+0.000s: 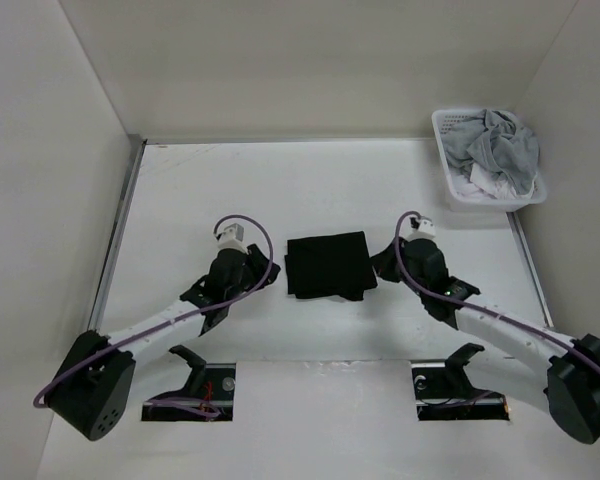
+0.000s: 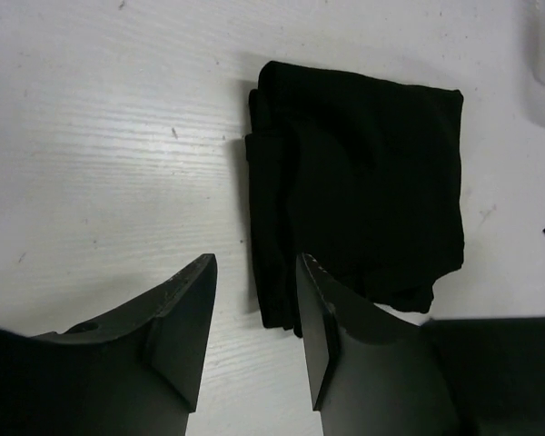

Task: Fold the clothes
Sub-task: Fold the tank top

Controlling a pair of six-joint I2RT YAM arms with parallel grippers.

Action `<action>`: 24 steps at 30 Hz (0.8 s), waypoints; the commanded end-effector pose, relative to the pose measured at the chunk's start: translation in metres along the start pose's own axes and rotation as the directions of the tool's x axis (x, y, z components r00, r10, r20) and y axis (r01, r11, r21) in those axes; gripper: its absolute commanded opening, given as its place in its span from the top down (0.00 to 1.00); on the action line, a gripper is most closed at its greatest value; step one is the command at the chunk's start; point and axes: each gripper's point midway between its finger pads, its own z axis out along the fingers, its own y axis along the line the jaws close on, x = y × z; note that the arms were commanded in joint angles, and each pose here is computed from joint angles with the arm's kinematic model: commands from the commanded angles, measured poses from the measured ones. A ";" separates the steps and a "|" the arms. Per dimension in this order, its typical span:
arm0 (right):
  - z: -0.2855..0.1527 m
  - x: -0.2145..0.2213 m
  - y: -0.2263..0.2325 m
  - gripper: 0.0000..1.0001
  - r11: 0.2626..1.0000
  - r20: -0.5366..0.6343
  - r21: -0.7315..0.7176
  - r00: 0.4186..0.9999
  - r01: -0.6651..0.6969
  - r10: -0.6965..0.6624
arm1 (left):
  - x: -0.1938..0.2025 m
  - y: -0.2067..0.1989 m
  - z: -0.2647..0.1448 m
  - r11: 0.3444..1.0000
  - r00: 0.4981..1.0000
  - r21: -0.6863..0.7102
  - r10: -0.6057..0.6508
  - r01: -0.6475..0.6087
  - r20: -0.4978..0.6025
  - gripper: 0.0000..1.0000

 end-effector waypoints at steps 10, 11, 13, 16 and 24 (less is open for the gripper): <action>0.017 0.071 0.135 0.83 0.940 -0.186 -0.309 0.960 0.143 -0.208 | -0.053 -0.056 0.056 0.997 0.994 0.082 -0.005 -0.004 0.111 0.65; 0.020 0.077 0.142 0.83 0.935 -0.197 -0.318 0.954 0.156 -0.226 | -0.055 -0.056 0.060 0.997 0.994 0.082 -0.011 0.002 0.113 0.65; 0.027 0.087 0.156 0.78 0.925 -0.212 -0.337 0.942 0.178 -0.259 | -0.060 -0.053 0.071 0.997 0.994 0.074 -0.029 0.021 0.110 0.65; 0.043 0.099 0.163 0.70 0.919 -0.226 -0.333 0.928 0.211 -0.295 | -0.063 -0.047 0.087 0.997 0.994 0.062 -0.047 0.041 0.095 0.65; 0.068 0.123 0.149 0.65 0.928 -0.281 -0.256 0.898 0.270 -0.338 | -0.056 -0.043 0.114 0.993 0.996 0.084 -0.087 0.083 0.038 0.65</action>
